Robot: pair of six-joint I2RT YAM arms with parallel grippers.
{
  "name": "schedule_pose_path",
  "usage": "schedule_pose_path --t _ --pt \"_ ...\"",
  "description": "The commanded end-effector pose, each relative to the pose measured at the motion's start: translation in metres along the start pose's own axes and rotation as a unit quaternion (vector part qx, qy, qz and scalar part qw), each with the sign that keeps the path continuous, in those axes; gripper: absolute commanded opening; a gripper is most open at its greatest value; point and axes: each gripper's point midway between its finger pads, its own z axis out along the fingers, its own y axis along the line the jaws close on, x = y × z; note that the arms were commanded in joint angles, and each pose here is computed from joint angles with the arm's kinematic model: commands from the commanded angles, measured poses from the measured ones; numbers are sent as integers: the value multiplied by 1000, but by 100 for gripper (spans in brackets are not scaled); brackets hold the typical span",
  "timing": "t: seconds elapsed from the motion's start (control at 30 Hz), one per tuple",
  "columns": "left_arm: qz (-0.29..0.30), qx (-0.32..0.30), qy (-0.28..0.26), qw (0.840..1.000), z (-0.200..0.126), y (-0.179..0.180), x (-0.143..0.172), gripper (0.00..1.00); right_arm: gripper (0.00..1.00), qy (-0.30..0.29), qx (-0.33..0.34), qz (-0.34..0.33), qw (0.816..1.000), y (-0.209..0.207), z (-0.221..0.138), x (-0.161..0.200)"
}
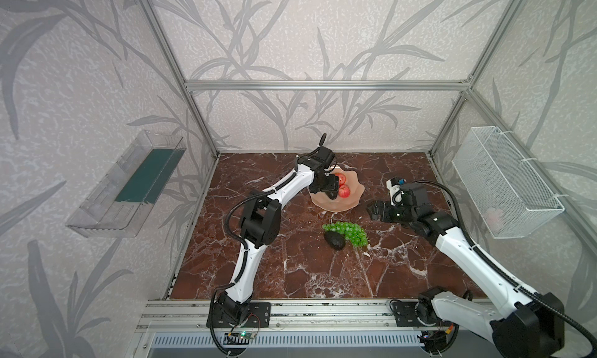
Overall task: Arrange fruit in a fruit bowl
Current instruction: Place the fruit in the fruit bowl, then pick up the fruit from the center of the table.
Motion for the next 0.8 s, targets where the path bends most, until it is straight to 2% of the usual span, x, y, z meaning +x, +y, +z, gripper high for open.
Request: schedule_pose_path --t 0.0,0.13,0.23,0.37,0.43,0.53,0.77 --pt "-7 -4 -18 1000 -19 -1 -10 79 97 24 -20 -47 998 16 -3 14" --pt "-19 -2 -80 997 -65 5 -33 79 97 54 -32 -131 989 46 0 37" --pt "-44 -2 -140 989 -105 25 -48 80 96 80 -51 -183 979 70 3 60" --pt "-109 7 -235 966 -161 75 -52 82 95 106 -66 -240 963 96 10 87" --pt "-140 14 -296 945 -190 101 -46 86 95 123 -69 -258 956 106 16 99" --pt "-162 10 -354 921 -223 128 -24 90 94 142 -63 -276 949 115 26 110" --pt "-209 -55 -405 888 -259 183 33 96 88 185 -38 -287 939 119 56 127"
